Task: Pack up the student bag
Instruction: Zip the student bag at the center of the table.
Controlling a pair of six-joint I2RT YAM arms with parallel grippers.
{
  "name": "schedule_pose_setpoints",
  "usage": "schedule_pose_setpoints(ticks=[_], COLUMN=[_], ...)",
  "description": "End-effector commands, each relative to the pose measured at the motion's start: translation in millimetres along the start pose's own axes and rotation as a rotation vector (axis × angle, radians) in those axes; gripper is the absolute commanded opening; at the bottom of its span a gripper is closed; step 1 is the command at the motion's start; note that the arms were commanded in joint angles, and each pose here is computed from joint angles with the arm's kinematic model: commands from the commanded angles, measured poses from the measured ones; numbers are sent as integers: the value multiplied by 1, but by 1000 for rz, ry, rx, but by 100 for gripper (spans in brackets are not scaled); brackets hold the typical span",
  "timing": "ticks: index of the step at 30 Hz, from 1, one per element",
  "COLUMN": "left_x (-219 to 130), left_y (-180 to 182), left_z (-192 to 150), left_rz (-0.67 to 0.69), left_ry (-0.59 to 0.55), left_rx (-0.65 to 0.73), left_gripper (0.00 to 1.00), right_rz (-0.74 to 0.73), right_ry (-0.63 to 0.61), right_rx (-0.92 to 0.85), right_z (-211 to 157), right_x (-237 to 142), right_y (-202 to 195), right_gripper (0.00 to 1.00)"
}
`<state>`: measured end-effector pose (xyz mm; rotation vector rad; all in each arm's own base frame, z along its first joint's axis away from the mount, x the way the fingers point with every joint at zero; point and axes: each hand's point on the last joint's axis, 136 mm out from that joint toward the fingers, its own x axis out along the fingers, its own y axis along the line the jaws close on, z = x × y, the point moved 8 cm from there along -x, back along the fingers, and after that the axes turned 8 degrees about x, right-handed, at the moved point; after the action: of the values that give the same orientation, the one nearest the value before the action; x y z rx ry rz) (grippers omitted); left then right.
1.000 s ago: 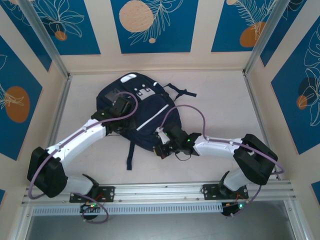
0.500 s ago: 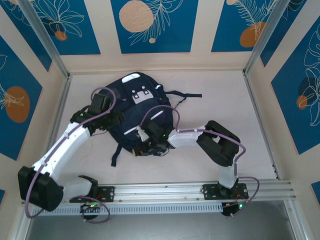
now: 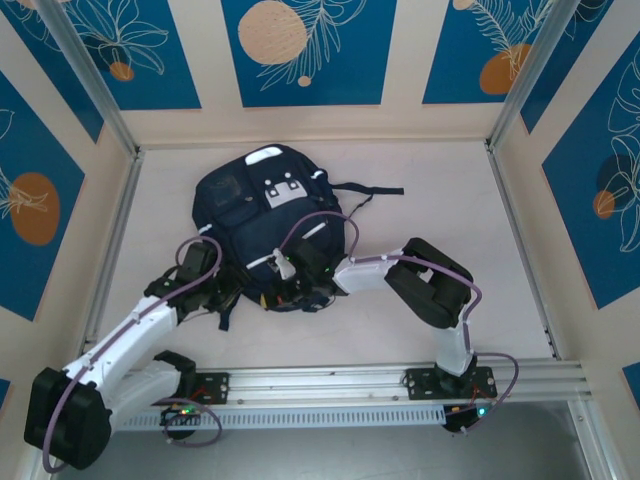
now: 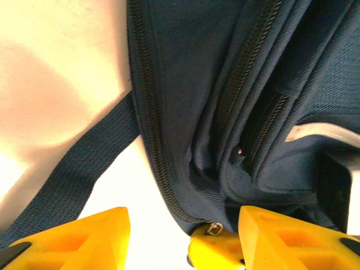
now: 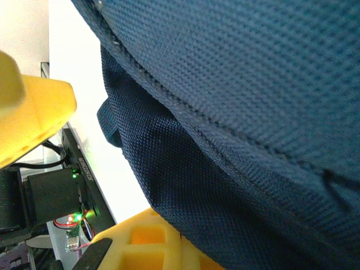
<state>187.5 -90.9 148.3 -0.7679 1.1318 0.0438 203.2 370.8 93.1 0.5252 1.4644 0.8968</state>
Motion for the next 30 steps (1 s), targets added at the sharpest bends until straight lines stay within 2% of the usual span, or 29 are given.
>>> schedule_pose_setpoints(ticks=[1,9,14,18,23,30], left_x=[6,33,40,45,47,41], left_y=[-9,1,6,7,2,-2], left_z=[7,0,-1,1,9,18], left_rz=[-34,11,29,50,76,118], left_ry=[-41,36,30,22,-3,-49], left_rx=[-51,-106,-110,-104,-73,-40], left_gripper=[53,43,35,20,2,0], right_rz=[-47,-64,-73,-97,-215,-365], right_ry=[25,16,17,28,52,101], right_rx=[33,34,27,3,-58,-95], right_z=[-5,-8,-8,-10,-18,-37], right_x=[10,8,8,9,6,-5], right_y=[-10,-11,-10,-6,-4,-12], right_gripper=[0,0,0,0,0,0])
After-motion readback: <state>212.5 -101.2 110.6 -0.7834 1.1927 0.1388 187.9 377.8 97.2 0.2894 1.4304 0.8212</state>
